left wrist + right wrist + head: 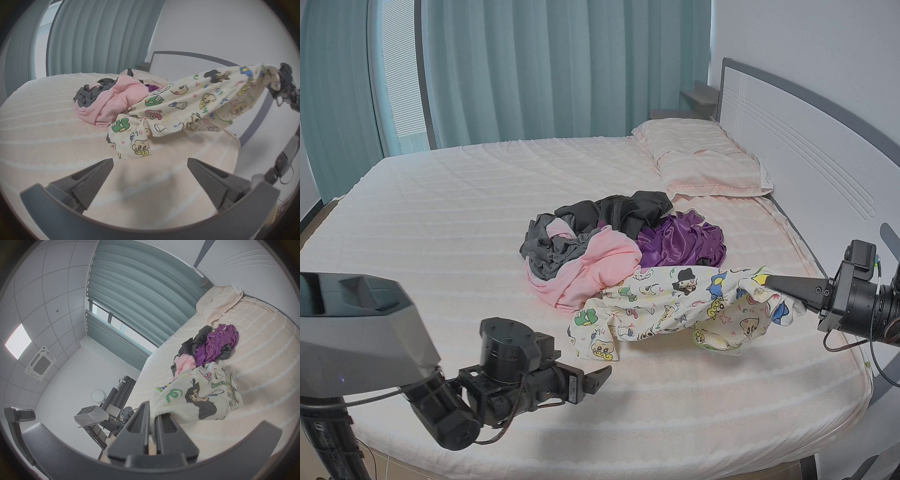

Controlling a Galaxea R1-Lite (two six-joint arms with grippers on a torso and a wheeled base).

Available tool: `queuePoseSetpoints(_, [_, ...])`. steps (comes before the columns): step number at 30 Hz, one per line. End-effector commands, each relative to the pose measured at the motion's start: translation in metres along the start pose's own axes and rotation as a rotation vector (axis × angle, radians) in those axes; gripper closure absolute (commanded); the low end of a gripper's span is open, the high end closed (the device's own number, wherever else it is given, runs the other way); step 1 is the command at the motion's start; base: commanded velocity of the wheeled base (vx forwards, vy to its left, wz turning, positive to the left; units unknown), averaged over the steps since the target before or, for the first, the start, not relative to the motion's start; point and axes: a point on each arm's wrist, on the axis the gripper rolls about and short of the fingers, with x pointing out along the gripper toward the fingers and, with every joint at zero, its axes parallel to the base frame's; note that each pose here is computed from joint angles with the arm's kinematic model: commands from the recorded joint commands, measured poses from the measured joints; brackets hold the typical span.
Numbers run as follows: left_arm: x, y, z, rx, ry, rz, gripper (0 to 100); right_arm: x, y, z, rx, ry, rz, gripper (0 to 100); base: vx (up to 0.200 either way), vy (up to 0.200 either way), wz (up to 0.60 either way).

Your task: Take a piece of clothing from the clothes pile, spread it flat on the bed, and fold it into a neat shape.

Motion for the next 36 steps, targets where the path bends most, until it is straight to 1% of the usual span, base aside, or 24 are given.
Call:
queuePoseSetpoints(1, [0.053, -0.007, -0.022, -0.036, 0.010, 0.065, 0, 0.004, -0.003, 0.002, 0.009, 0.000, -0.009, 100, 0.000, 0.000, 0.00])
queuePoseSetpoints(2, [0.060, -0.007, -0.020, -0.051, -0.005, 0.076, 0, 0.004, -0.003, 0.002, 0.009, 0.000, -0.009, 100, 0.000, 0.000, 0.00])
queuePoseSetpoints(7, [0.074, -0.008, -0.019, -0.054, -0.025, 0.080, 0, 0.004, -0.001, 0.003, 0.003, -0.006, -0.004, 100, 0.000, 0.000, 0.00])
queuePoseSetpoints(10, [0.087, -0.005, -0.023, -0.056, -0.036, 0.116, 0, 0.004, 0.002, 0.006, -0.002, -0.017, 0.004, 100, 0.000, 0.000, 0.00])
queuePoseSetpoints(11, [0.087, -0.005, -0.023, -0.056, -0.036, 0.116, 0, 0.004, 0.002, 0.006, -0.002, -0.017, 0.004, 100, 0.000, 0.000, 0.00])
queuePoseSetpoints(13, [0.099, -0.002, -0.024, -0.059, -0.055, 0.153, 0, 0.003, 0.004, 0.008, -0.008, -0.022, 0.010, 100, 0.000, 0.000, 0.00])
queuePoseSetpoints(19, [0.104, 0.003, -0.023, -0.068, -0.063, 0.152, 0, 0.003, 0.003, 0.007, -0.008, -0.020, 0.010, 100, 0.000, 0.000, 0.00])
queuePoseSetpoints(22, [0.119, 0.012, -0.018, -0.092, -0.105, 0.172, 0, 0.002, 0.005, 0.007, -0.012, -0.023, 0.017, 100, 0.000, 0.000, 0.00])
queuePoseSetpoints(23, [0.120, 0.012, -0.017, -0.092, -0.109, 0.173, 0, 0.002, 0.005, 0.007, -0.011, -0.022, 0.016, 100, 0.000, 0.000, 0.00])
queuePoseSetpoints(25, [0.127, 0.011, -0.013, -0.140, -0.136, 0.169, 0, 0.001, 0.005, 0.007, -0.010, -0.021, 0.015, 100, 0.000, 0.000, 0.00])
queuePoseSetpoints(26, [0.128, 0.011, -0.012, -0.155, -0.142, 0.167, 100, 0.001, 0.005, 0.007, -0.010, -0.022, 0.014, 100, 0.000, 0.000, 0.00])
queuePoseSetpoints(29, [0.127, 0.011, -0.015, -0.165, -0.133, 0.166, 100, 0.001, 0.004, 0.006, -0.008, -0.022, 0.010, 100, 0.000, 0.000, 0.00])
queuePoseSetpoints(32, [0.118, 0.013, -0.024, -0.164, -0.097, 0.182, 100, 0.000, 0.004, 0.007, -0.009, -0.027, 0.008, 100, 0.000, 0.000, 0.00])
queuePoseSetpoints(34, [0.112, 0.014, -0.022, -0.166, -0.095, 0.182, 100, 0.000, 0.002, 0.007, -0.006, -0.029, 0.002, 100, 0.000, 0.000, 0.00])
queuePoseSetpoints(35, [0.101, 0.014, -0.018, -0.168, -0.103, 0.182, 100, 0.000, 0.000, 0.007, -0.003, -0.029, -0.005, 100, 0.000, 0.000, 0.00])
queuePoseSetpoints(36, [0.101, 0.014, -0.018, -0.168, -0.103, 0.182, 100, 0.000, 0.000, 0.007, -0.003, -0.029, -0.005, 100, 0.000, 0.000, 0.00])
